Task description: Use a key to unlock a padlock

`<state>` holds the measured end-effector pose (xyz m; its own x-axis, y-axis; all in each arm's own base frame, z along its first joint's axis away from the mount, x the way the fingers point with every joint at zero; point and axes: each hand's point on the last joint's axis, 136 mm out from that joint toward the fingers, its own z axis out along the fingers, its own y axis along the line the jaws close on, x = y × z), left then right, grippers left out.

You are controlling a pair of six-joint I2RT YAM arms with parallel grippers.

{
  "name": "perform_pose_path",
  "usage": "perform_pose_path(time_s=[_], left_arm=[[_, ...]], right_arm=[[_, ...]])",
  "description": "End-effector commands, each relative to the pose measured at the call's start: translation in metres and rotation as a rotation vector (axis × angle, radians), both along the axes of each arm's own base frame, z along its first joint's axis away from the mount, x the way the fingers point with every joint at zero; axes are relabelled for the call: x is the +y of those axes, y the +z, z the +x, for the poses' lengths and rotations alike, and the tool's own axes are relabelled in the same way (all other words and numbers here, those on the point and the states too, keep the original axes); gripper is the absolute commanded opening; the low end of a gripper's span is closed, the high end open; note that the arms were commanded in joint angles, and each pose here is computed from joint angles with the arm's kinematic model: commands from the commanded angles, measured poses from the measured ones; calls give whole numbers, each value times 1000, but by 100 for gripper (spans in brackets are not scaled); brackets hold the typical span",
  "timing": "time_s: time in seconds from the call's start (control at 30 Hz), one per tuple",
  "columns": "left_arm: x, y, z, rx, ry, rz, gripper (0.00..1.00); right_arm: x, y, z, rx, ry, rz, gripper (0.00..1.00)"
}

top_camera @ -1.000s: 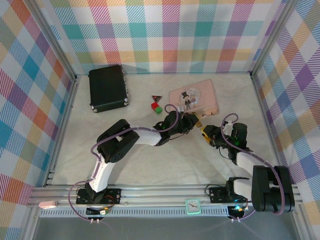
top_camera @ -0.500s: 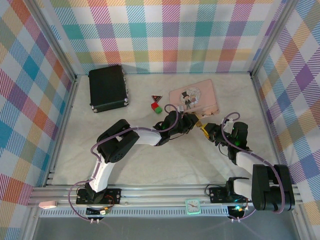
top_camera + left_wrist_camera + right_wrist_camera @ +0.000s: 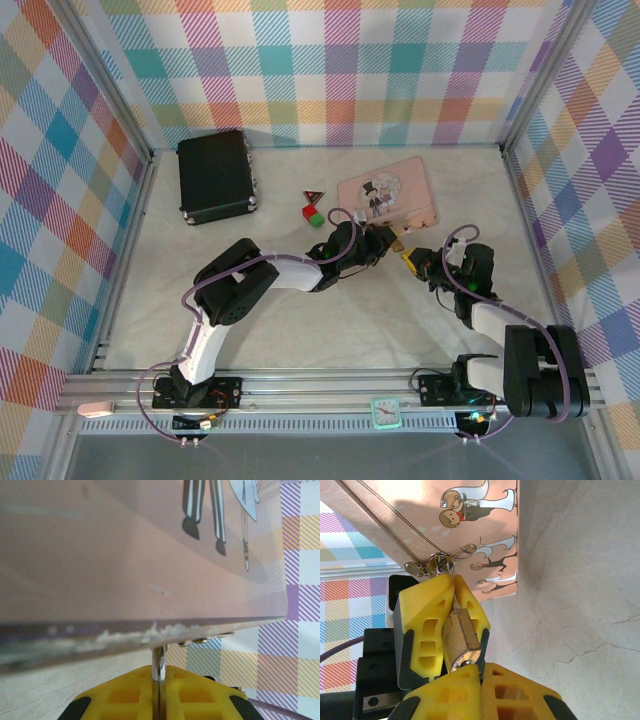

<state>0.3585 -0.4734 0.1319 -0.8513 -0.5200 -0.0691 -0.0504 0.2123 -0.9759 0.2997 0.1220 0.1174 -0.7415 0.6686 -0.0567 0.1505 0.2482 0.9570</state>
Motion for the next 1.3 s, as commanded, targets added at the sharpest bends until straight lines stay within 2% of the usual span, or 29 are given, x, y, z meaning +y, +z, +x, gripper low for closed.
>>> perform_pose_path(time_s=[0.0,0.33,0.63,0.8,0.97,1.13,1.27], left_arm=[[-16,37,-17,-25,-56,-131,0],[-25,23,-43,-1,-125,-81,0],[-31,22,-34,-48,-114,-76,0],[-31,29,-30,-117,-111,-89,0],[-27,44,-27,-222,-112,-226,0],[-20,38,-27,-280,-90,-230,0],[-18,26,-23,-265,-71,-223,0]], right_arm=[[4,16,12,-106,32,-24,0],[3,32,33,-126,15,16,0],[2,15,29,-1,-22,88,0],[-1,13,32,110,-80,228,0],[-6,27,41,222,-157,473,0],[-8,53,48,270,-174,682,0],[-12,64,49,267,-204,728,0]])
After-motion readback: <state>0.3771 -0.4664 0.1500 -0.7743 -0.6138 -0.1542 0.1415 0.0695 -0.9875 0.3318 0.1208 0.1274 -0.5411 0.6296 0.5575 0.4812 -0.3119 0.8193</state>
